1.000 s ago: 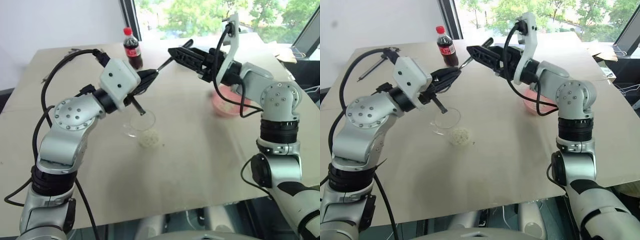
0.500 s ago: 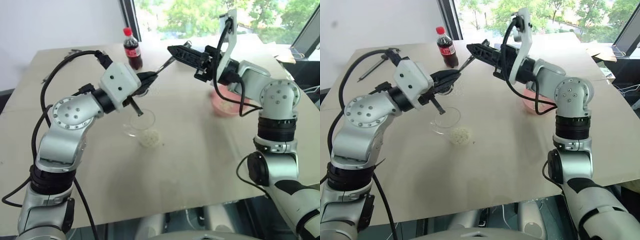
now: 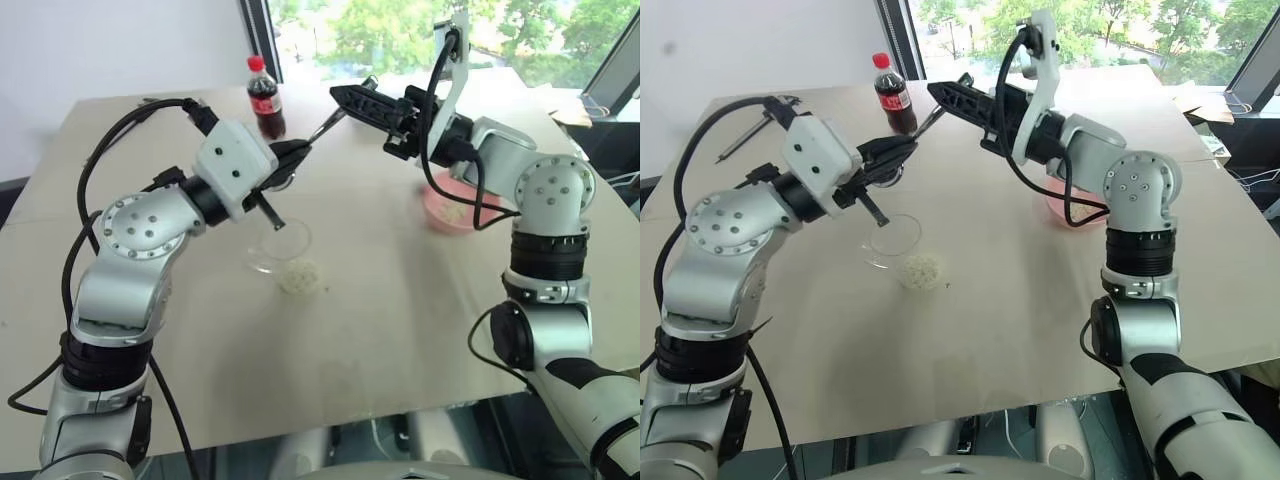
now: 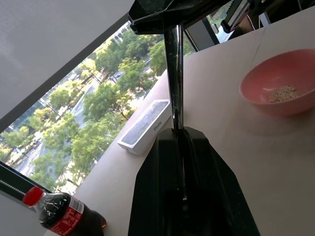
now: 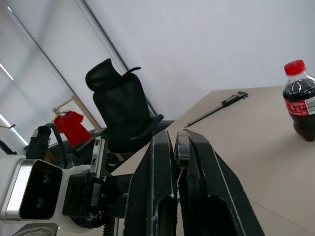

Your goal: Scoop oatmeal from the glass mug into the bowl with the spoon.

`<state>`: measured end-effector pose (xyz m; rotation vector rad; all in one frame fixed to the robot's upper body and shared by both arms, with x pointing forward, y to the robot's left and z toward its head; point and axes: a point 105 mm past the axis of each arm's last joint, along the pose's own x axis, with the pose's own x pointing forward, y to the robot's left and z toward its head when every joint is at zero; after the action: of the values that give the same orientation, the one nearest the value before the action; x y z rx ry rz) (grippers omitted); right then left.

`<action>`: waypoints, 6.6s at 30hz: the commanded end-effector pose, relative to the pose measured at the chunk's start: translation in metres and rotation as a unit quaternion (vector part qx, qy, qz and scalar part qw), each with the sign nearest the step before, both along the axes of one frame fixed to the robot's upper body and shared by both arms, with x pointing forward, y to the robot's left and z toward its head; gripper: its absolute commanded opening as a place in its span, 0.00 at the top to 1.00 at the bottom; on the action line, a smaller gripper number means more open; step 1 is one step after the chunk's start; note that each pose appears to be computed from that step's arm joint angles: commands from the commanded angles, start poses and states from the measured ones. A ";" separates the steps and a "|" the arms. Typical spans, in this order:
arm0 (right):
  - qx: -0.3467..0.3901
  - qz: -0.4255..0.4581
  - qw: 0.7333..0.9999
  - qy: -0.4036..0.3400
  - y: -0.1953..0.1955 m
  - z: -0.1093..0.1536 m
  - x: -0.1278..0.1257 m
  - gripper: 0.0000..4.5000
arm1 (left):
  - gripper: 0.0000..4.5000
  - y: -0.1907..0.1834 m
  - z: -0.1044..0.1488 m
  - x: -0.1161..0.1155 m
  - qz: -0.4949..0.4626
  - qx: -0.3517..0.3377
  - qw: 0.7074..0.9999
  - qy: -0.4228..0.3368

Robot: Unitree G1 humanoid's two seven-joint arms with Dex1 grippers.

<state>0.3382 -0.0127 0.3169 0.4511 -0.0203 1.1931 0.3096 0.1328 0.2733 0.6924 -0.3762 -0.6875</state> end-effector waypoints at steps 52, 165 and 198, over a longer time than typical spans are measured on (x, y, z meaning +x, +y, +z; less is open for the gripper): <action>0.042 -0.160 0.986 0.009 -0.074 0.013 0.037 1.00 | 0.69 0.090 -0.139 -0.023 0.041 -0.164 0.961 0.219; 0.038 -0.121 0.945 0.302 -0.076 -0.037 0.045 1.00 | 0.99 0.009 -0.106 0.101 0.081 -0.268 0.952 0.123; 0.125 -0.124 0.925 0.337 -0.095 -0.037 0.046 1.00 | 0.99 0.009 -0.110 0.104 0.082 -0.320 0.934 0.135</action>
<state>0.3878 -0.1047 0.2652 1.0283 0.4160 0.7039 0.4124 0.1406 0.1481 0.0214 -0.2041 -0.4566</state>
